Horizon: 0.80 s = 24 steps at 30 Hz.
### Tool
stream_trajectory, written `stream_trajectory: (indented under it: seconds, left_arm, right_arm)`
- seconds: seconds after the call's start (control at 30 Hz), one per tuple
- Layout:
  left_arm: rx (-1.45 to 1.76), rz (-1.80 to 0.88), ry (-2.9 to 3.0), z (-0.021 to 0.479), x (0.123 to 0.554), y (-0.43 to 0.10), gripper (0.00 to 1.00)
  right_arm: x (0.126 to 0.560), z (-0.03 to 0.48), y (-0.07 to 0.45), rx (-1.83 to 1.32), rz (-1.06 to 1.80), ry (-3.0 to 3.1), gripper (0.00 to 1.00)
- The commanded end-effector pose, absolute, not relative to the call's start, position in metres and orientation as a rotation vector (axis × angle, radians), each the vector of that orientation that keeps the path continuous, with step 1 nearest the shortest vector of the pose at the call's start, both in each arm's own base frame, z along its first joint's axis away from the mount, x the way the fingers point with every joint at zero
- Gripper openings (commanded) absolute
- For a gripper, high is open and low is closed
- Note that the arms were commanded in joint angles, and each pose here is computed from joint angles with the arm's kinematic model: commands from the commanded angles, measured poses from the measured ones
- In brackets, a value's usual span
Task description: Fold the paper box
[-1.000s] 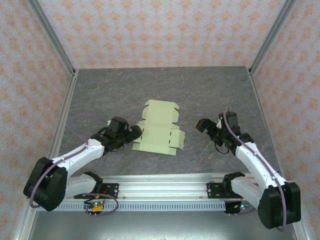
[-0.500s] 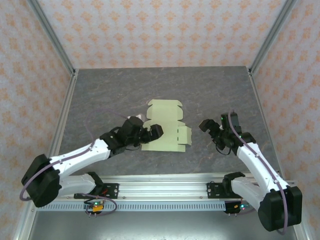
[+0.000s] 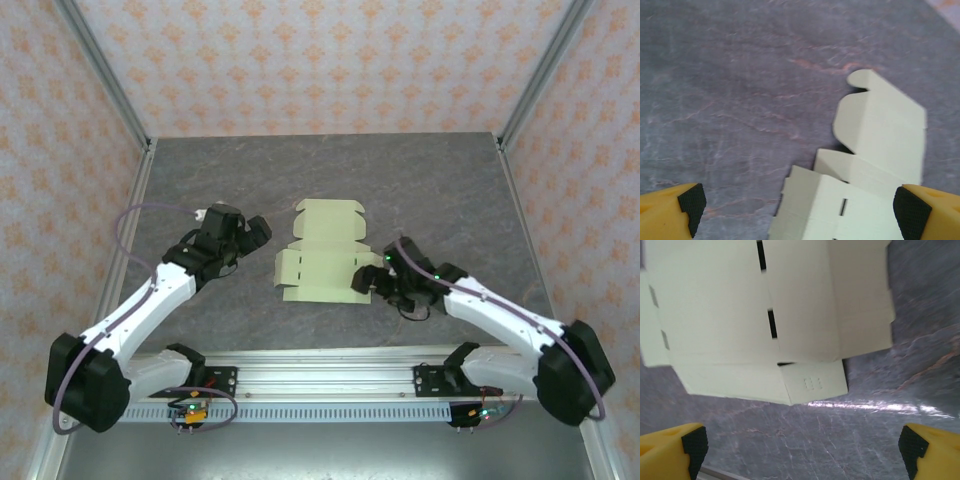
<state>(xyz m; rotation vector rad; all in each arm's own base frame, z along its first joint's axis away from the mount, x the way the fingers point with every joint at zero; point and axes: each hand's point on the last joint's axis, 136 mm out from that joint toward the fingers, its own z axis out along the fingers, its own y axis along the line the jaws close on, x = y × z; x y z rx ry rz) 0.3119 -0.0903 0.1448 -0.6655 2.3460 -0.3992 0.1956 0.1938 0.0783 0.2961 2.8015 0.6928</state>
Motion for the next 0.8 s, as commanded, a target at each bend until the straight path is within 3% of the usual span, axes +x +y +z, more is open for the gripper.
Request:
stream_trajectory:
  seconds: [0.0, 0.13, 0.3, 0.5, 0.77]
  left_arm:
    - [-0.623, -0.377, 2.417, 0.133, 0.310, -0.093, 1.00]
    - [-0.599, -0.425, 2.486, 0.108, 0.309, -0.105, 1.00]
    - [-0.570, -0.471, 2.589, 0.082, 0.305, -0.118, 1.00]
    - [-0.556, -0.712, 2.634, 0.062, 0.296, -0.153, 1.00]
    - [-0.369, -0.938, 2.722, 0.049, 0.261, -0.228, 1.00]
  right_arm:
    - [0.211, 0.076, 0.198, 0.234, 0.491, 2.768, 0.99]
    - [0.218, 0.070, 0.193, 0.115, 0.158, 2.760, 0.99]
    - [0.230, 0.060, 0.209, 0.103, 0.136, 2.737, 0.99]
    - [0.251, 0.068, 0.179, 0.089, -0.092, 2.645, 0.99]
    - [0.279, 0.073, 0.147, 0.191, -0.123, 2.652, 0.99]
